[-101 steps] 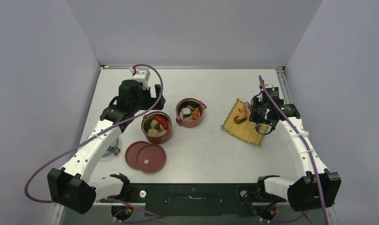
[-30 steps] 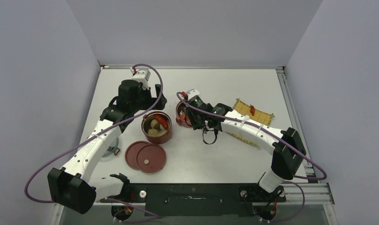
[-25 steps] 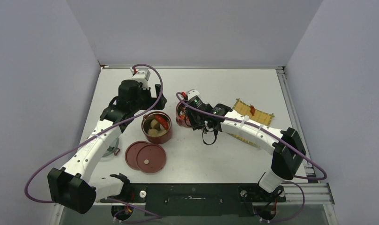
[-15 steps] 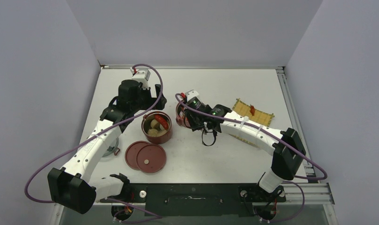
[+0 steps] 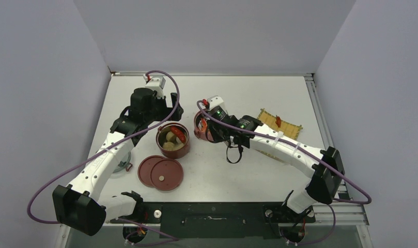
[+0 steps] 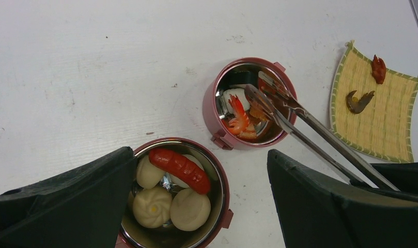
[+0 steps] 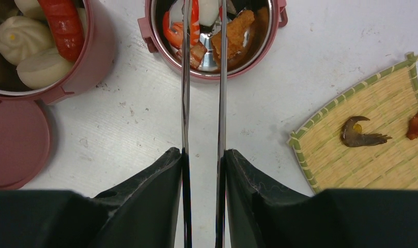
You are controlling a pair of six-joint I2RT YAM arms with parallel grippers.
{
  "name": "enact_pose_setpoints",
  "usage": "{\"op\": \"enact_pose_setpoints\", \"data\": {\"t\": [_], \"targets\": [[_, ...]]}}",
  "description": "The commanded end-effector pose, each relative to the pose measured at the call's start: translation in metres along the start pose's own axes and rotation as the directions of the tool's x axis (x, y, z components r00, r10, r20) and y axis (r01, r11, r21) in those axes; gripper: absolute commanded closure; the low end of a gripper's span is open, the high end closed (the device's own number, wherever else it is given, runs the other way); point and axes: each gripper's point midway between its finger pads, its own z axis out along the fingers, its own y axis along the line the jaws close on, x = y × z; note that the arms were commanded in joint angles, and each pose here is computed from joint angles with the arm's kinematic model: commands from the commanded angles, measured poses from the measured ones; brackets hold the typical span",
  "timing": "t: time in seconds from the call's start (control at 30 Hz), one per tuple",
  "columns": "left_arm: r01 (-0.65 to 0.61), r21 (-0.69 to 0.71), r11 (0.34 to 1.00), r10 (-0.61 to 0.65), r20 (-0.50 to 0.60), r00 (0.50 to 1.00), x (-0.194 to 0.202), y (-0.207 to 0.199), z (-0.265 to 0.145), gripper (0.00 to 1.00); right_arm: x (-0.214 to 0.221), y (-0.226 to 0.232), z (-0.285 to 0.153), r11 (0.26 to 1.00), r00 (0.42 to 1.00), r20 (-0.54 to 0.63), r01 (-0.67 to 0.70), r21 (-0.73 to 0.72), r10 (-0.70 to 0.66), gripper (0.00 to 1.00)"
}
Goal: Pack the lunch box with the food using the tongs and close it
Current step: Place the fake food in the packing box.
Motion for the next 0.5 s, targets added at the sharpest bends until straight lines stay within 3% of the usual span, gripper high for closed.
{"op": "enact_pose_setpoints", "data": {"t": [0.0,0.17,0.47], "targets": [[-0.012,0.007,1.0,0.011,0.084,0.996,-0.022,-0.003,-0.008,0.02,-0.039,-0.011,-0.035,0.997,0.988,0.14,-0.071,0.019,0.068,0.66],[-0.017,-0.013,1.0,0.018,0.101,0.995,-0.027,0.001,-0.012,0.02,-0.038,-0.034,-0.047,0.989,0.983,0.152,-0.116,0.095,0.101,0.66],[-0.024,-0.053,0.998,0.031,0.138,0.99,-0.032,0.009,-0.017,0.01,-0.017,-0.12,-0.05,0.947,0.967,0.132,-0.243,0.212,0.218,0.65]]}}
